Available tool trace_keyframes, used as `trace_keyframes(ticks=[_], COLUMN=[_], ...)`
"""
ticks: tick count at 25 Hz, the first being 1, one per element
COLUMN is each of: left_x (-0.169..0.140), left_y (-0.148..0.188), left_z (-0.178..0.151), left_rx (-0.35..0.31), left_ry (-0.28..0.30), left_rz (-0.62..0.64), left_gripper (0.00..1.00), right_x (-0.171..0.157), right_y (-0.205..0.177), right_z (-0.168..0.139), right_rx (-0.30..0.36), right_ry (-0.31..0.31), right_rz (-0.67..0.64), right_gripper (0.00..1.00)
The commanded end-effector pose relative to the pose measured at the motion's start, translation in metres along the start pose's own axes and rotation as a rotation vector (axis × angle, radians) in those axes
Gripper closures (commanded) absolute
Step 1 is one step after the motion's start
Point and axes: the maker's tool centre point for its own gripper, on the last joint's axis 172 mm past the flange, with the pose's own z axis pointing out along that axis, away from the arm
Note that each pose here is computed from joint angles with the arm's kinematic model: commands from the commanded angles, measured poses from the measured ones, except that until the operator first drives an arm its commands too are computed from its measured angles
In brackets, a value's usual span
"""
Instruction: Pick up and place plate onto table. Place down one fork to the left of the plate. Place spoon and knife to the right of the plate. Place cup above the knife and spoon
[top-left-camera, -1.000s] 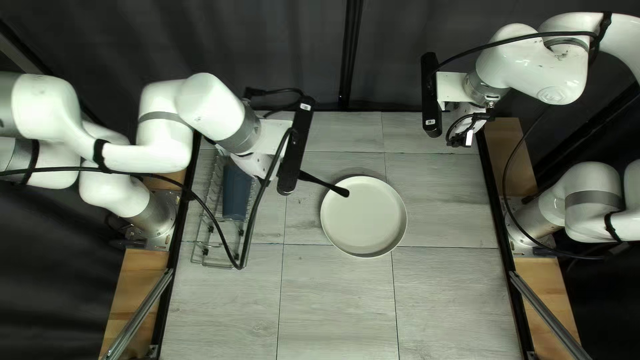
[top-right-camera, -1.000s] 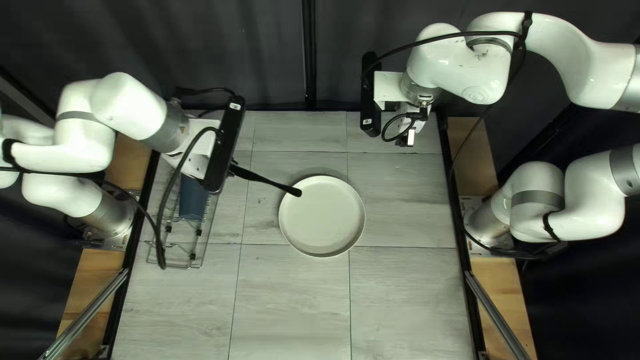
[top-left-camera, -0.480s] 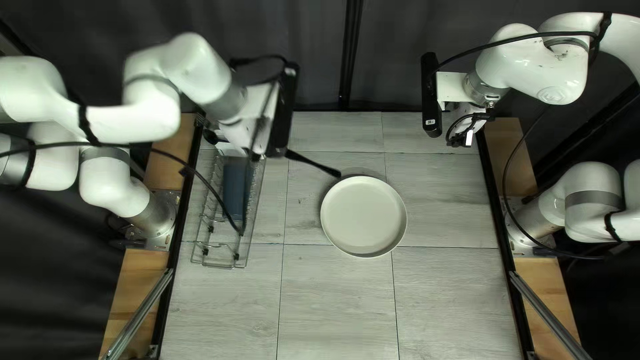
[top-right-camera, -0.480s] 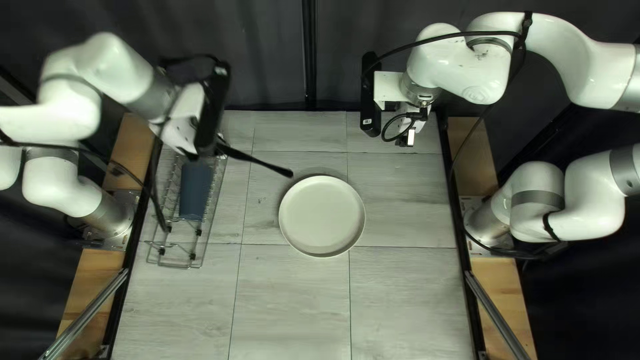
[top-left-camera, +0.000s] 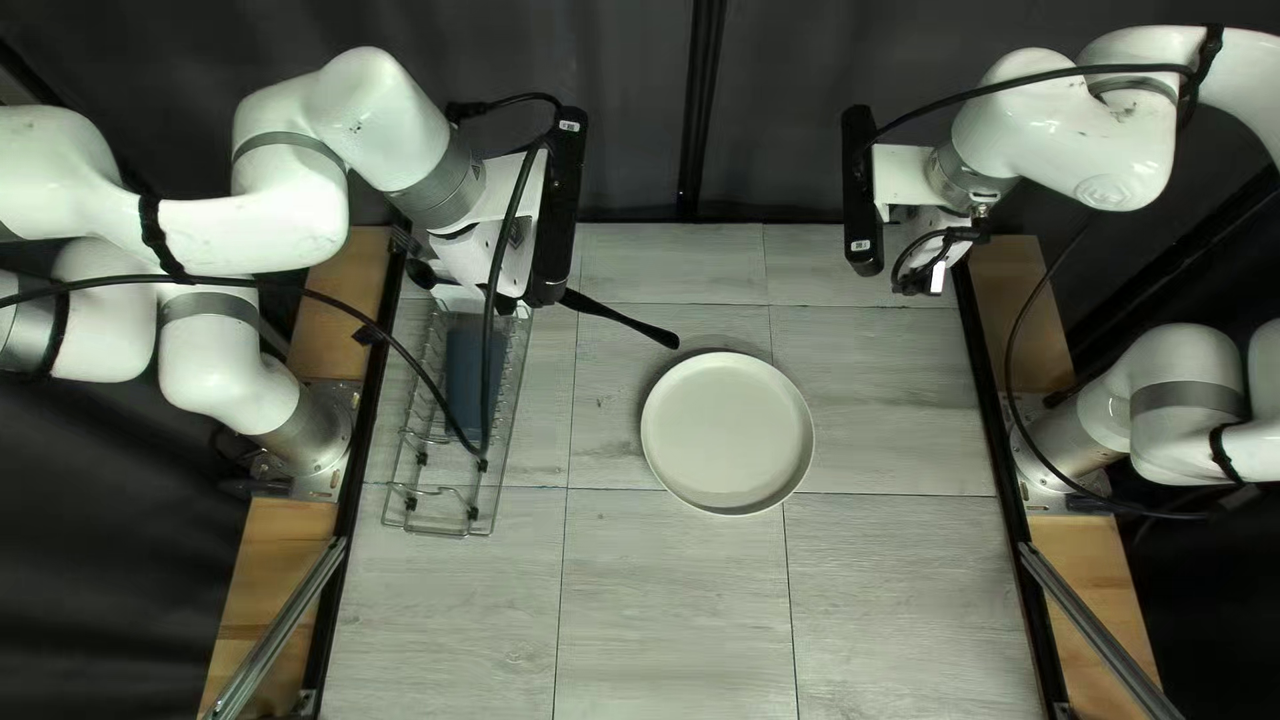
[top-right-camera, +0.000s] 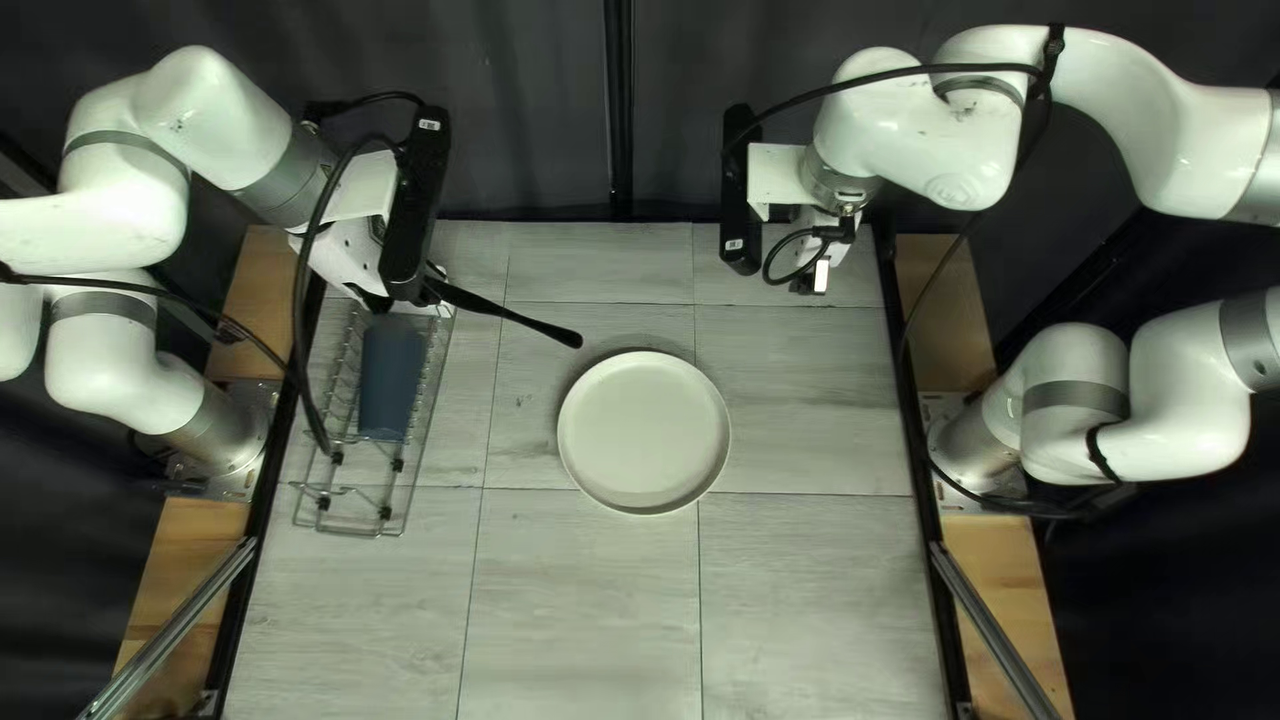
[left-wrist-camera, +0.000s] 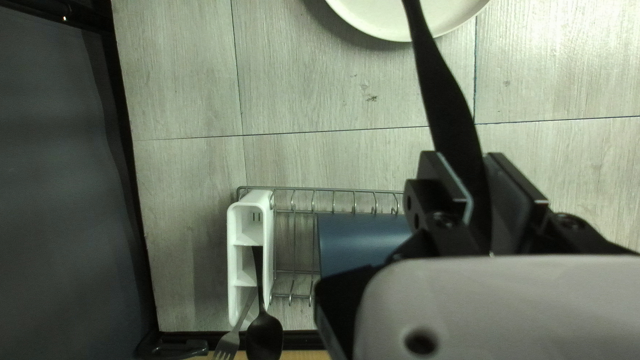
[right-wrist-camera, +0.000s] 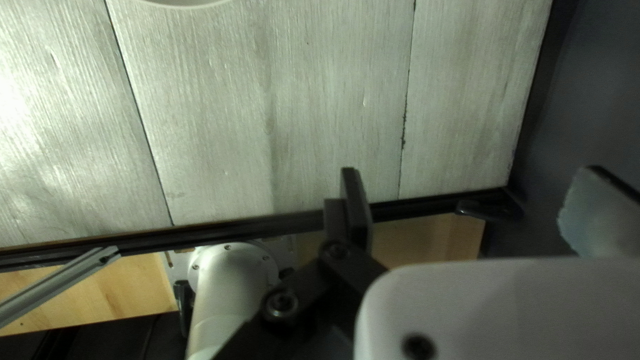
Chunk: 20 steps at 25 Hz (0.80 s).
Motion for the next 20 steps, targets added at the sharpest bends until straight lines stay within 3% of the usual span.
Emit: trace_keyframes(ticks=[1,4,13,20], left_x=[0.000,0.000,0.000,0.000], left_y=[0.000,0.000,0.000,0.000], left_z=[0.000,0.000,0.000,0.000], left_rx=[0.000,0.000,0.000,0.000], left_ry=[0.000,0.000,0.000,0.000], left_rz=[0.000,0.000,0.000,0.000], left_gripper=[1.00,1.00,1.00,1.00], right_x=[0.045,0.068,0.071,0.102], right_y=[-0.021,-0.025,-0.033,-0.049], right_z=[0.006,0.018,0.023,0.025], right_rx=[-0.005,-0.023,-0.022,-0.007], right_ry=[0.092,0.108,0.099,0.229], right_rz=[0.016,0.004,0.010,0.104], right_gripper=[0.00,0.00,0.00,0.00])
